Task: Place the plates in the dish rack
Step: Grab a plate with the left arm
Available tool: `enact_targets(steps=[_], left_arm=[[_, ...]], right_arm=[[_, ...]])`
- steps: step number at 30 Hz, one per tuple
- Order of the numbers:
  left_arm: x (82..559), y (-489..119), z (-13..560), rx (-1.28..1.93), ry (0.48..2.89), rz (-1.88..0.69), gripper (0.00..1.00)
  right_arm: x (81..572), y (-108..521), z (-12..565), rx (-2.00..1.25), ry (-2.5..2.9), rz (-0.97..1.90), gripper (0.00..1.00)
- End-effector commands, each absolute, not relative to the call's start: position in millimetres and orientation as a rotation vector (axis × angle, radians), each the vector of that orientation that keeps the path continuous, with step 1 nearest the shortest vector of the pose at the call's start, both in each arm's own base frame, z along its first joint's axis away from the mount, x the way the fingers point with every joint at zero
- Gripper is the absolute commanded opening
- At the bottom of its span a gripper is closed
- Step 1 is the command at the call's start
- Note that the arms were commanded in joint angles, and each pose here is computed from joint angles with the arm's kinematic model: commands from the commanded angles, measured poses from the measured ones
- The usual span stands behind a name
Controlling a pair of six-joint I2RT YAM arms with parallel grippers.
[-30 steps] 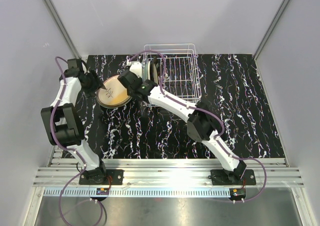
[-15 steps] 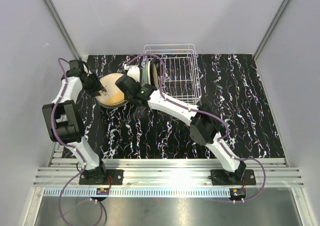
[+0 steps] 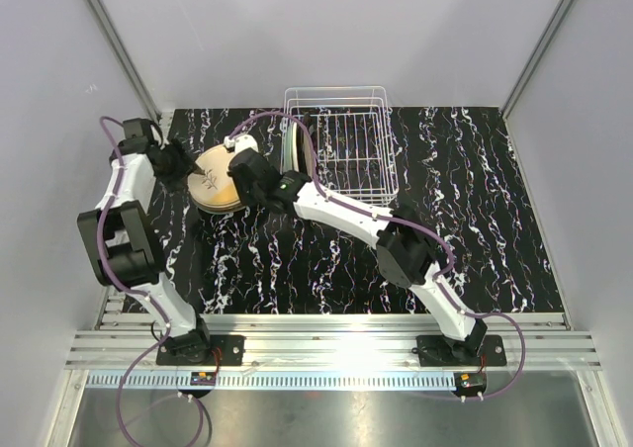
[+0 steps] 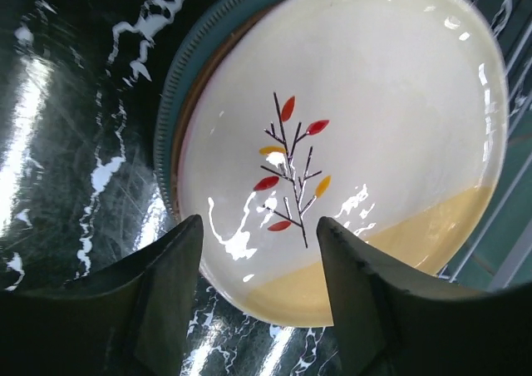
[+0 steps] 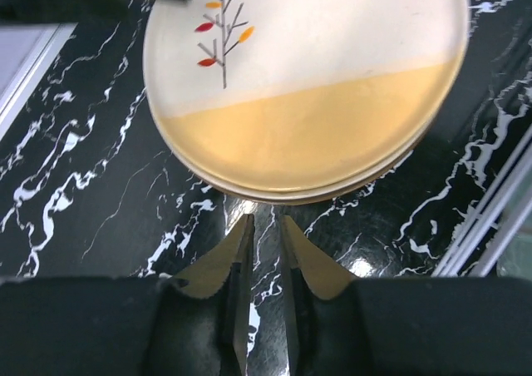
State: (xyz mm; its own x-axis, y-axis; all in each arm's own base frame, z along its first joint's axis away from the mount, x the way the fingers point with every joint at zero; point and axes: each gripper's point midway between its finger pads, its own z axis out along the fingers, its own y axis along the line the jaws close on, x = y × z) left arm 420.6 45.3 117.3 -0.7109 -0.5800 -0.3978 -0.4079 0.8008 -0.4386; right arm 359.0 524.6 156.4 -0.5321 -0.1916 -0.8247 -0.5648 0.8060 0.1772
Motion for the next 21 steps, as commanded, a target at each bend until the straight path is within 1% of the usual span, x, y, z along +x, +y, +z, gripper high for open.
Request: enact_targets(steps=[1,4,5,6,7,8,9,11,12,13,15,18,20,21], left_arm=[[430,59,165,-0.696,2.297,-0.463,0.64],[428,67,161,-0.719,2.317,-0.426,0.74],[427,69,158,-0.724,2.326,-0.41,0.74],[427,70,155,-0.73,2.334,-0.405,0.75],[425,72,152,-0.739,2.338,-0.404,0.75],[425,72,151,-0.742,2.339,-0.408,0.75],[425,74,149,-0.749,2.338,-0.409,0.75],[424,77,146,-0.765,2.34,-0.408,0.75],[424,79,146,-0.776,2.338,-0.405,0.76],[424,78,143,-0.779,2.341,-0.41,0.76],[423,81,138,-0.796,2.346,-0.412,0.76],[424,83,128,-0.821,2.361,-0.426,0.76],[425,83,122,-0.834,2.37,-0.438,0.76],[426,84,120,-0.839,2.371,-0.44,0.76]], right_arm=[[350,535,203,-0.631,1.994,0.647,0.25],[355,537,192,-0.68,1.961,0.612,0.26],[361,538,200,-0.702,1.939,0.585,0.26],[365,538,200,-0.706,1.936,0.558,0.27],[377,533,187,-0.675,1.953,0.471,0.28],[389,529,204,-0.634,1.937,0.447,0.29],[400,525,190,-0.602,1.962,0.39,0.3],[418,518,206,-0.503,1.96,0.392,0.31],[433,509,205,-0.458,1.965,0.383,0.32],[440,508,196,-0.442,1.98,0.387,0.32],[456,503,198,-0.398,1.975,0.423,0.33],[465,507,173,-0.407,2.004,0.446,0.34],[465,512,164,-0.432,2.004,0.46,0.34],[462,518,151,-0.452,2.022,0.482,0.34]])
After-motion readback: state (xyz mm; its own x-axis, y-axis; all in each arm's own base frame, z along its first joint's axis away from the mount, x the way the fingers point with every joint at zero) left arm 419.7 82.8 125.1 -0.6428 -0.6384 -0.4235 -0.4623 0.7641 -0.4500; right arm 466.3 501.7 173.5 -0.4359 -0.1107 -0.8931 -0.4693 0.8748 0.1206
